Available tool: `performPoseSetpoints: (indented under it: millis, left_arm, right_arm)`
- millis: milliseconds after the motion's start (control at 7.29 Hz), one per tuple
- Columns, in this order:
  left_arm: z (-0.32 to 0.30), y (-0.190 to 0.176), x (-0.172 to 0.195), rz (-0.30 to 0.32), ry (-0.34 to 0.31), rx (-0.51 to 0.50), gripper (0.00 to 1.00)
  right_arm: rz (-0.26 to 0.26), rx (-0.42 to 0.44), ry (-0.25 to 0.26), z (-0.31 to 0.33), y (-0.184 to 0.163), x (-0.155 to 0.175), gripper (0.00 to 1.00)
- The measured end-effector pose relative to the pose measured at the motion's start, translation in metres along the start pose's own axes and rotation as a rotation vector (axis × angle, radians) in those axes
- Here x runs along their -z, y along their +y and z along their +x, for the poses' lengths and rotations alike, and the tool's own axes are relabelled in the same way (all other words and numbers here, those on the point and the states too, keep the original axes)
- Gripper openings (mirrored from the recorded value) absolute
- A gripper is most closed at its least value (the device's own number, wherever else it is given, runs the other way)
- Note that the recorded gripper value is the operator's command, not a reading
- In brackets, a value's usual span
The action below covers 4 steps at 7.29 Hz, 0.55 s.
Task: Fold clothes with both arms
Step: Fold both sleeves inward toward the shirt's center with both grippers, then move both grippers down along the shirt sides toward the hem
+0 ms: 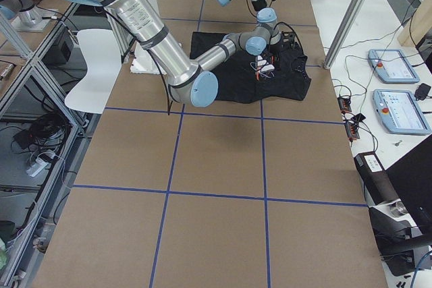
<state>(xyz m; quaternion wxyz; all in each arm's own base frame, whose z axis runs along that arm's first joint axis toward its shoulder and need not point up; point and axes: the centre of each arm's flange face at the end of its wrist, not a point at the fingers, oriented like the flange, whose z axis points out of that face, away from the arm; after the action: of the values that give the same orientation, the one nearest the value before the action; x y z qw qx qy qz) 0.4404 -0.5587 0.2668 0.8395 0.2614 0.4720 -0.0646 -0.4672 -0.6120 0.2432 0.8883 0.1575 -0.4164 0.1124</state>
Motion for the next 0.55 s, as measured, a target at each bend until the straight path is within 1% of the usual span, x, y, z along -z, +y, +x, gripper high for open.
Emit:
performPoseSetpoints:
  millis: [274, 411, 548]
  left_arm:
    - [-0.027, 0.027, 0.031, -0.007, 0.01, 0.007, 1.0]
    - [-0.037, 0.044, 0.044, -0.018, 0.015, 0.039, 1.0]
    - [-0.038, 0.07, 0.054, -0.042, 0.027, 0.087, 1.0]
  right_arm:
    - [-0.027, 0.024, 0.027, 0.058, 0.038, 0.038, 1.0]
    - [-0.034, 0.032, 0.033, 0.094, 0.065, 0.056, 1.0]
    - [-0.039, 0.041, 0.041, 0.127, 0.098, 0.074, 1.0]
